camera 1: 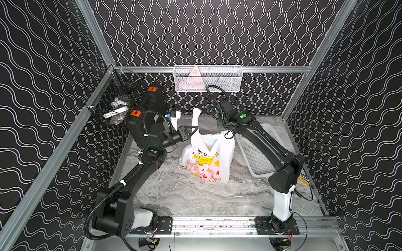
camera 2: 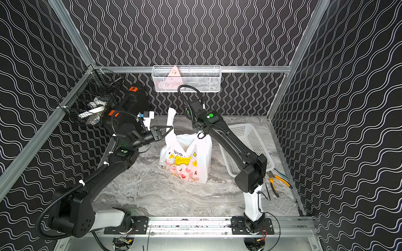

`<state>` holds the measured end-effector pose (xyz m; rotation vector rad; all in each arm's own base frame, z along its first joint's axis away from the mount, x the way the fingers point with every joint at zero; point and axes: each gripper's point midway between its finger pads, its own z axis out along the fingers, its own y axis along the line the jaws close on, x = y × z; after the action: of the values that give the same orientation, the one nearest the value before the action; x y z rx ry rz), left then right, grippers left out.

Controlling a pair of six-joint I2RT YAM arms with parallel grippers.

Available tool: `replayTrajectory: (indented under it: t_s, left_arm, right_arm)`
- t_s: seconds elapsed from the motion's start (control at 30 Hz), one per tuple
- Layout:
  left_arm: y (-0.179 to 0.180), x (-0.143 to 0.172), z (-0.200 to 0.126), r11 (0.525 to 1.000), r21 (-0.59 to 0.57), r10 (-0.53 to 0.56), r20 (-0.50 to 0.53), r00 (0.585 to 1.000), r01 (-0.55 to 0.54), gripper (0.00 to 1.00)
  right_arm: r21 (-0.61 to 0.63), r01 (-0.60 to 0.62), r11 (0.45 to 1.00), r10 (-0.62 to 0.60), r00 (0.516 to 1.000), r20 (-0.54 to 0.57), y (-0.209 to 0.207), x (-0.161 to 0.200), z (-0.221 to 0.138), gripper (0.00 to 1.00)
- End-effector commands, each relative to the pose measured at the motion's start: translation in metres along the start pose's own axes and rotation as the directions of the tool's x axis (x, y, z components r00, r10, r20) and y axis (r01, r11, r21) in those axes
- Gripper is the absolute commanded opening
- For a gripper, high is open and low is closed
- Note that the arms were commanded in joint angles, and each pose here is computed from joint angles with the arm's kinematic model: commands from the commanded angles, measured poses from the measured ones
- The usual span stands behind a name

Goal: Place the oranges into plastic bags & tie knots
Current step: Tie the plastic bag at the center of the board.

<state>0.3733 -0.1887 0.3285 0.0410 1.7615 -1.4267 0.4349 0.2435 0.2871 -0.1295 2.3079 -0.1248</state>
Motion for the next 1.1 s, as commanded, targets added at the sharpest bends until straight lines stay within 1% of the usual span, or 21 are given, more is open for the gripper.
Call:
replayTrajectory:
  t_s: [0.0, 0.07, 0.1, 0.13, 0.2, 0.23, 0.3, 0.4, 0.43, 0.5, 0.53, 0.63, 0.7, 0.8, 0.93, 1.07]
  left_arm:
    - [-0.001, -0.004, 0.000, 1.000, -0.020, 0.023, 0.002, 1.000, -0.023, 0.00]
    - [-0.001, -0.005, -0.003, 0.998, -0.058, 0.021, -0.003, 1.000, -0.021, 0.00]
    - [0.001, -0.006, -0.005, 0.996, -0.092, 0.013, -0.004, 1.000, -0.013, 0.00]
    - [0.002, -0.007, -0.009, 0.991, -0.134, 0.008, -0.006, 1.000, -0.009, 0.00]
    - [0.001, -0.008, -0.016, 0.979, -0.202, 0.008, -0.010, 1.000, -0.010, 0.00]
    - [-0.002, -0.010, -0.020, 0.972, -0.234, 0.019, -0.011, 1.000, -0.021, 0.00]
    - [-0.011, -0.011, -0.025, 0.964, -0.264, 0.042, -0.019, 0.999, -0.045, 0.00]
    - [-0.031, -0.008, -0.025, 0.966, -0.250, 0.060, -0.055, 0.997, -0.072, 0.00]
    - [-0.038, -0.005, -0.023, 0.966, -0.243, 0.069, -0.079, 0.995, -0.086, 0.00]
    - [-0.046, 0.004, -0.017, 0.964, -0.238, 0.090, -0.130, 0.987, -0.119, 0.00]
    - [-0.047, 0.010, -0.013, 0.962, -0.236, 0.098, -0.159, 0.982, -0.134, 0.00]
    - [-0.047, 0.026, 0.000, 0.962, -0.219, 0.107, -0.247, 0.963, -0.163, 0.00]
    - [-0.047, 0.036, 0.010, 0.960, -0.208, 0.119, -0.300, 0.946, -0.187, 0.00]
    - [-0.041, 0.040, 0.020, 0.958, -0.206, 0.125, -0.326, 0.937, -0.200, 0.00]
    - [-0.040, 0.041, 0.030, 0.965, -0.155, 0.151, -0.338, 0.929, -0.213, 0.00]
    - [-0.030, 0.053, 0.038, 0.969, -0.128, 0.145, -0.398, 0.906, -0.212, 0.00]
  right_arm:
    - [-0.076, -0.033, 0.997, 0.038, 0.998, 0.055, 0.004, -0.018, -0.021, 0.06]
    - [-0.195, -0.031, 0.980, 0.048, 0.995, 0.086, 0.015, -0.026, -0.039, 0.00]
    - [-0.264, -0.028, 0.964, 0.060, 0.991, 0.116, 0.020, -0.033, -0.053, 0.00]
    - [-0.350, -0.007, 0.937, 0.059, 0.989, 0.137, 0.027, -0.036, -0.067, 0.00]
    - [-0.441, 0.005, 0.898, 0.077, 0.983, 0.169, 0.029, -0.039, -0.088, 0.00]
    - [-0.505, 0.025, 0.863, 0.076, 0.981, 0.177, 0.031, -0.038, -0.100, 0.00]
    - [-0.588, 0.036, 0.808, 0.080, 0.982, 0.171, 0.029, -0.036, -0.113, 0.00]
    - [-0.702, 0.035, 0.711, 0.102, 0.983, 0.152, 0.020, -0.037, -0.130, 0.00]
    - [-0.741, 0.041, 0.670, 0.110, 0.982, 0.154, 0.015, -0.038, -0.136, 0.00]
    - [-0.793, 0.046, 0.607, 0.127, 0.980, 0.154, 0.010, -0.038, -0.141, 0.00]
    - [-0.804, 0.049, 0.593, 0.135, 0.978, 0.160, 0.000, -0.039, -0.138, 0.00]
    - [-0.851, 0.127, 0.510, 0.067, 0.980, 0.187, 0.011, -0.029, -0.141, 0.00]
    - [-0.902, 0.179, 0.392, 0.004, 0.980, 0.197, 0.026, -0.018, -0.148, 0.00]
    - [-0.936, 0.205, 0.287, -0.020, 0.978, 0.208, 0.039, -0.011, -0.150, 0.00]
    - [-0.940, 0.279, 0.195, -0.011, 0.959, 0.283, 0.046, -0.006, -0.156, 0.00]
    - [-0.934, 0.328, 0.143, -0.040, 0.945, 0.325, 0.049, 0.008, -0.154, 0.00]
